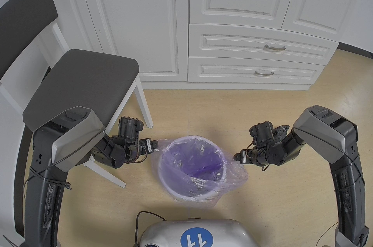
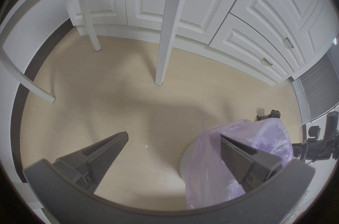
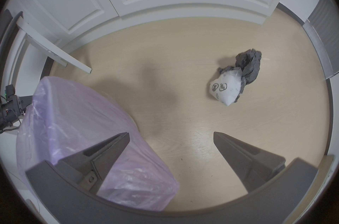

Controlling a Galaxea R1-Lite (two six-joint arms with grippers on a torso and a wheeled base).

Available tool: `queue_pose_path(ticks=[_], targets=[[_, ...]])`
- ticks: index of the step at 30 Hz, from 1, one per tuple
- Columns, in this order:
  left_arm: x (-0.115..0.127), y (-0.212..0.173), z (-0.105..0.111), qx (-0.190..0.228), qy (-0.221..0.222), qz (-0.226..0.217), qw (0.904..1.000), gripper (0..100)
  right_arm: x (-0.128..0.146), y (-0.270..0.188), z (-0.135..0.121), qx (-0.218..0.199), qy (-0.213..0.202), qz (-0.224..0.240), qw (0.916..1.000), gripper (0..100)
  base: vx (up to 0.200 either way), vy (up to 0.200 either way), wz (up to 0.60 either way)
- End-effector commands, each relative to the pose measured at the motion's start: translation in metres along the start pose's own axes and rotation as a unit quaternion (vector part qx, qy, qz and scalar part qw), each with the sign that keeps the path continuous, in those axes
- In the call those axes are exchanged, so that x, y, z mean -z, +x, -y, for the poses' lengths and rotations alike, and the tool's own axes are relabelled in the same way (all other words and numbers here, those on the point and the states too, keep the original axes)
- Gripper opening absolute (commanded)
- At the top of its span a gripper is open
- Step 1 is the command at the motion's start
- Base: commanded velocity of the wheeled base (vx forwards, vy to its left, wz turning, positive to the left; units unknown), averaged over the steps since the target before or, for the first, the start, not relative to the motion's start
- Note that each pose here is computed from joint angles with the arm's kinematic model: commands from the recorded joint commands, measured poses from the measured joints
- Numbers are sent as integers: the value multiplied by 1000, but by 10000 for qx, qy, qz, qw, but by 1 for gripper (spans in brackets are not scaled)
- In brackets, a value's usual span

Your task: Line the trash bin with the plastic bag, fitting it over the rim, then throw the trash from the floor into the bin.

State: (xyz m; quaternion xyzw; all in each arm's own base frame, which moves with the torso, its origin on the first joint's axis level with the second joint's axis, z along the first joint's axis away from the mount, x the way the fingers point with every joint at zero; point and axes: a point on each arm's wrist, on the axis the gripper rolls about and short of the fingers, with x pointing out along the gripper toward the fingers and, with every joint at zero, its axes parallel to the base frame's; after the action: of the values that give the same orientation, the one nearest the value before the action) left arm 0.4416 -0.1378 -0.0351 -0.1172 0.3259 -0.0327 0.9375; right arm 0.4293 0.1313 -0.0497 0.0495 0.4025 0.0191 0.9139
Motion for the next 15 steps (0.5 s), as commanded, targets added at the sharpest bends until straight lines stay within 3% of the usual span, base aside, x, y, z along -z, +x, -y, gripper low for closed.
queue_pose_path(ticks=[1, 9, 15], targets=[[-17, -29, 7, 96, 87, 154, 9998, 100, -11, -44, -10, -141, -206, 267, 9993, 100, 0, 0, 0], [-12, -43, 20, 211, 416, 91, 9989, 100, -6, -73, -24, -405, -626, 623, 9953, 100, 0, 0, 0], [2, -51, 44, 428, 578, -58, 9974, 100, 6, -79, -36, -538, -784, 623, 9935, 100, 0, 0, 0]])
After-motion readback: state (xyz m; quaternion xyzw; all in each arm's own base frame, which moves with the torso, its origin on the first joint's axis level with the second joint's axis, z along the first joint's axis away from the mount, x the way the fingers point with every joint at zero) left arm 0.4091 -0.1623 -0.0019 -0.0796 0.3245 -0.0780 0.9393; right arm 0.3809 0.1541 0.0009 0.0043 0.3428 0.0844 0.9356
